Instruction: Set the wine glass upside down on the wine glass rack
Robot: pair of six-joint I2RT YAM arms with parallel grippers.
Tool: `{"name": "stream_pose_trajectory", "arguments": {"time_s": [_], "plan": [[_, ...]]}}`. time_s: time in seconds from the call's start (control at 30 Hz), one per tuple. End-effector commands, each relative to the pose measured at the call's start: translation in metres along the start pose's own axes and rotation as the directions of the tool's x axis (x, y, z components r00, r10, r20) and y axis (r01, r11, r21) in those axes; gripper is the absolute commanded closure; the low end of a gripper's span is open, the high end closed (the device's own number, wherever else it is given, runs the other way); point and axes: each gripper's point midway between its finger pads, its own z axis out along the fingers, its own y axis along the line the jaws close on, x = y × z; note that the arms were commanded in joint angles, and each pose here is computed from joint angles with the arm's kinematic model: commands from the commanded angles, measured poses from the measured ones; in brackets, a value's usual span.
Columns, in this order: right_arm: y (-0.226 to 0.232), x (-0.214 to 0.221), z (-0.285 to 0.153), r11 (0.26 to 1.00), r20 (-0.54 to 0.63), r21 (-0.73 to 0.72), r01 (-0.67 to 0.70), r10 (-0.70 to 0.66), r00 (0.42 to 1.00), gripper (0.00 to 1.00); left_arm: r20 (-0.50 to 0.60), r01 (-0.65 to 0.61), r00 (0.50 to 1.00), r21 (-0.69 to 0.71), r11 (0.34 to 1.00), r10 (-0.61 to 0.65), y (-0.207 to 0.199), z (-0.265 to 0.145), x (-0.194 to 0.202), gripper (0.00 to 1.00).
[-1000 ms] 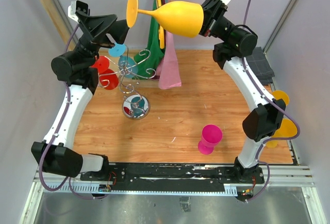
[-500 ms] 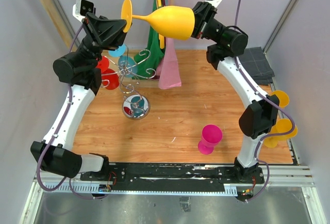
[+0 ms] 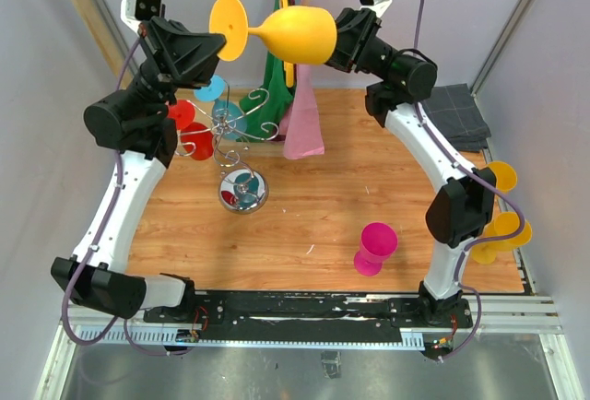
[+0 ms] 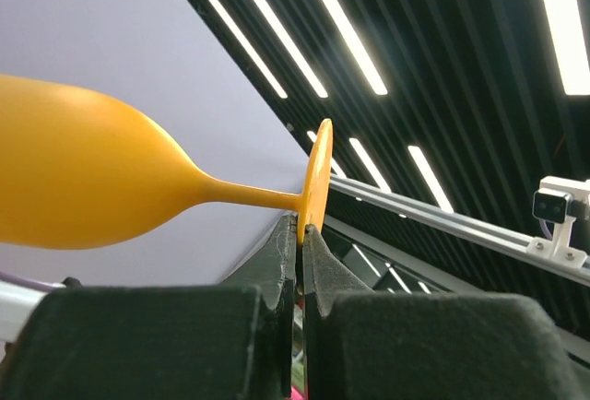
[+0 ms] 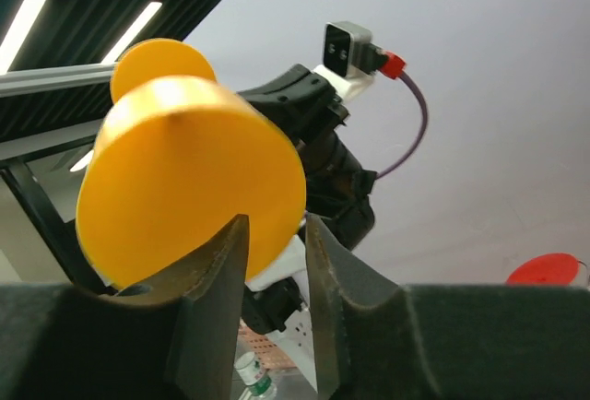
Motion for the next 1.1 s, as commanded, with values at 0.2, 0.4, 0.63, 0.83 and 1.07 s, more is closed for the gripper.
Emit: {"name": "stream_pose_trajectory", "arguments": {"time_s": [0.2,0.4,0.63,0.83,1.07], "plan": [[0.030,-0.004,-0.025,0.995,0.010,-0.045,0.092,-0.092,0.996,0.55,0.023,-0.149,0.989,0.033,0.988,0.148,-0.040,0.014,-0.001,1.00],[0.032,-0.012,-0.052,0.994,0.048,0.000,0.106,-0.105,0.993,0.53,0.088,-0.245,0.964,-0.072,0.967,0.251,-0.040,0.006,-0.023,1.00],[0.042,-0.016,-0.073,0.986,0.045,0.062,0.153,-0.156,0.987,0.52,0.150,-0.335,0.906,-0.322,0.886,0.397,-0.004,-0.006,-0.055,1.00],[0.050,-0.016,-0.084,0.979,0.042,0.097,0.181,-0.186,0.982,0.53,0.178,-0.363,0.840,-0.516,0.776,0.512,0.024,-0.023,-0.083,1.00],[0.055,-0.016,-0.089,0.973,0.041,0.111,0.203,-0.208,0.977,0.53,0.193,-0.302,0.816,-0.661,0.687,0.545,0.066,-0.052,-0.106,1.00]]}}
